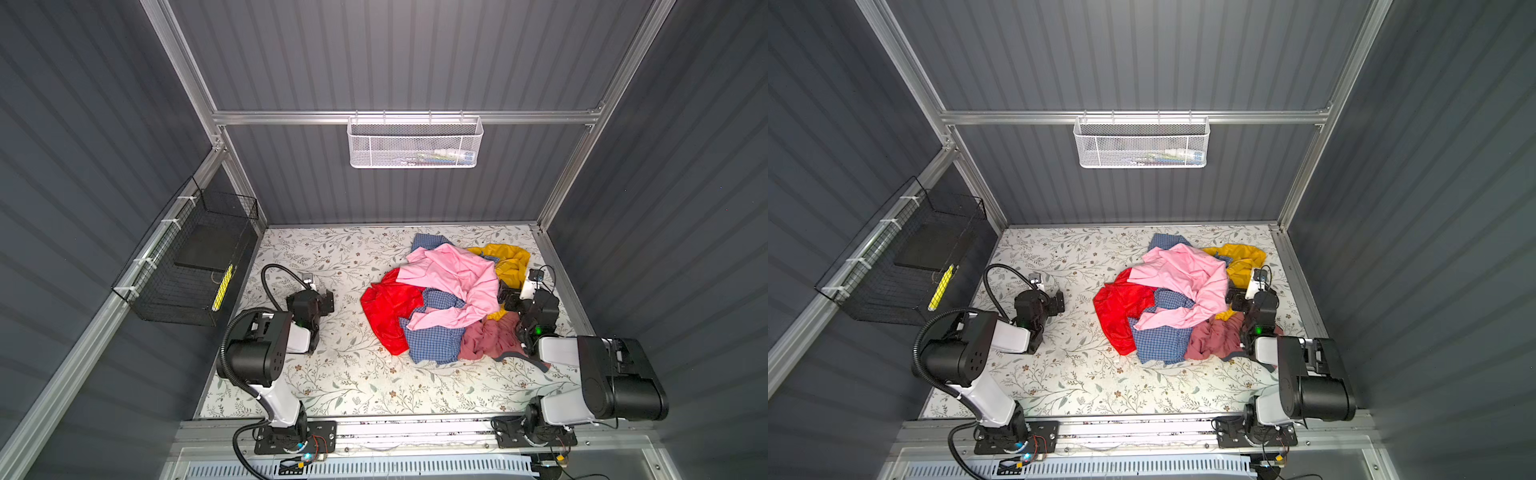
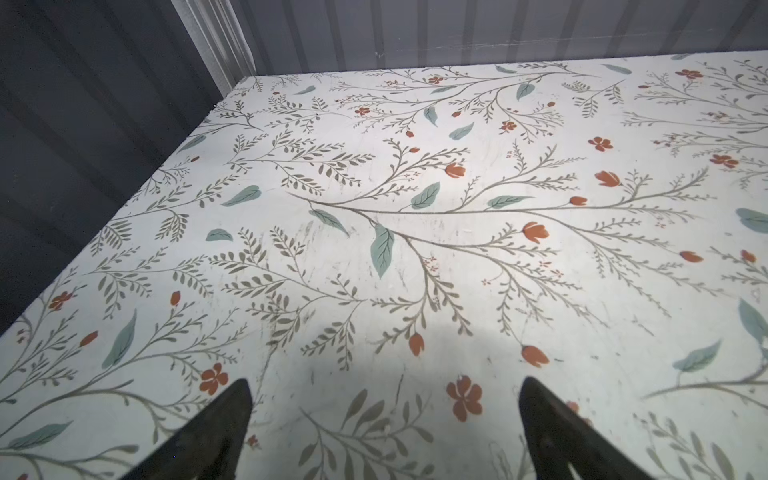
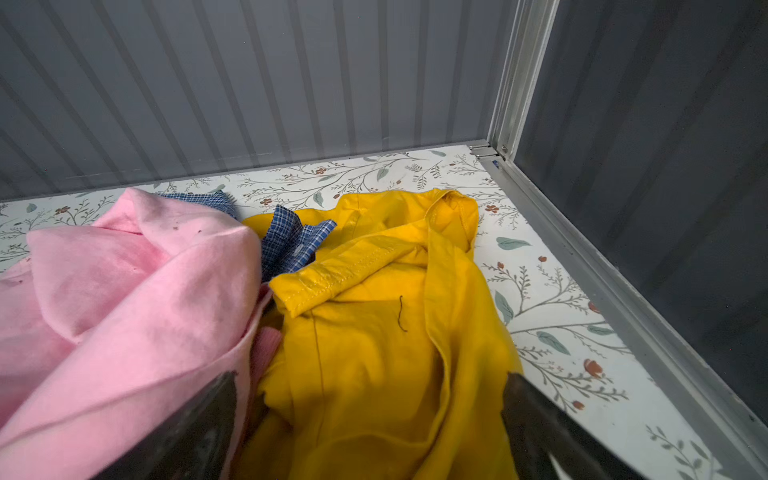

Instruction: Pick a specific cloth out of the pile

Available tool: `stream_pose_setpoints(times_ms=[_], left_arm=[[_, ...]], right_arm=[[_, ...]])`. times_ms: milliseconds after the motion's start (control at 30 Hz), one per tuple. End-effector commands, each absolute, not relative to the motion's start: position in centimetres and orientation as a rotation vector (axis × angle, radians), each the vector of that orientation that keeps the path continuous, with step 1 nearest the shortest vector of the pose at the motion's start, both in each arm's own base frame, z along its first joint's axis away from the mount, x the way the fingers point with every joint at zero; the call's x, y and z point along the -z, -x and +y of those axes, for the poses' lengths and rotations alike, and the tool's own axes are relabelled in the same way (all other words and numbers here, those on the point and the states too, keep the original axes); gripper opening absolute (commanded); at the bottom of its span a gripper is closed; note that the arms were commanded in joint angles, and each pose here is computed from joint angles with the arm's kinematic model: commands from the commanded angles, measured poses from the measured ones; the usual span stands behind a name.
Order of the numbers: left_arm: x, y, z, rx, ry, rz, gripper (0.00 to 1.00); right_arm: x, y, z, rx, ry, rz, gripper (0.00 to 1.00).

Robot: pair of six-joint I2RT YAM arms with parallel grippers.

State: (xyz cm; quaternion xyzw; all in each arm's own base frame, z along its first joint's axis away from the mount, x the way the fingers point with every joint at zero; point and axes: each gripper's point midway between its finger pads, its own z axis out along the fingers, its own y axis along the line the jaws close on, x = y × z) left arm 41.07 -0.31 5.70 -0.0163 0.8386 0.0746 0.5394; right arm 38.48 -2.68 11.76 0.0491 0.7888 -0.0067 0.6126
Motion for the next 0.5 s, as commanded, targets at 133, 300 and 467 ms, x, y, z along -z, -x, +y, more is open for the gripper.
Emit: stream_pose_setpoints(times_ms=[133,300,467], left_arm=[[-6.52,-41.49,-0.27,-0.175,0.031,1.969,1.00],[-6.54,-41.51,-0.25,-0.177,0.030,1.968,1.00],[-6.51,-41.49,-0.24,-0.177,0.032,1.969,1.00]], right_arm=[[-11.95,-38.61,-2.75,0.004,-0.123,1.811,0.99],[-12.00,-38.61,-2.76,0.004,-0.123,1.810,0.99],[-11.92,-38.59,-2.74,0.004,-0.122,1.812,0.99]])
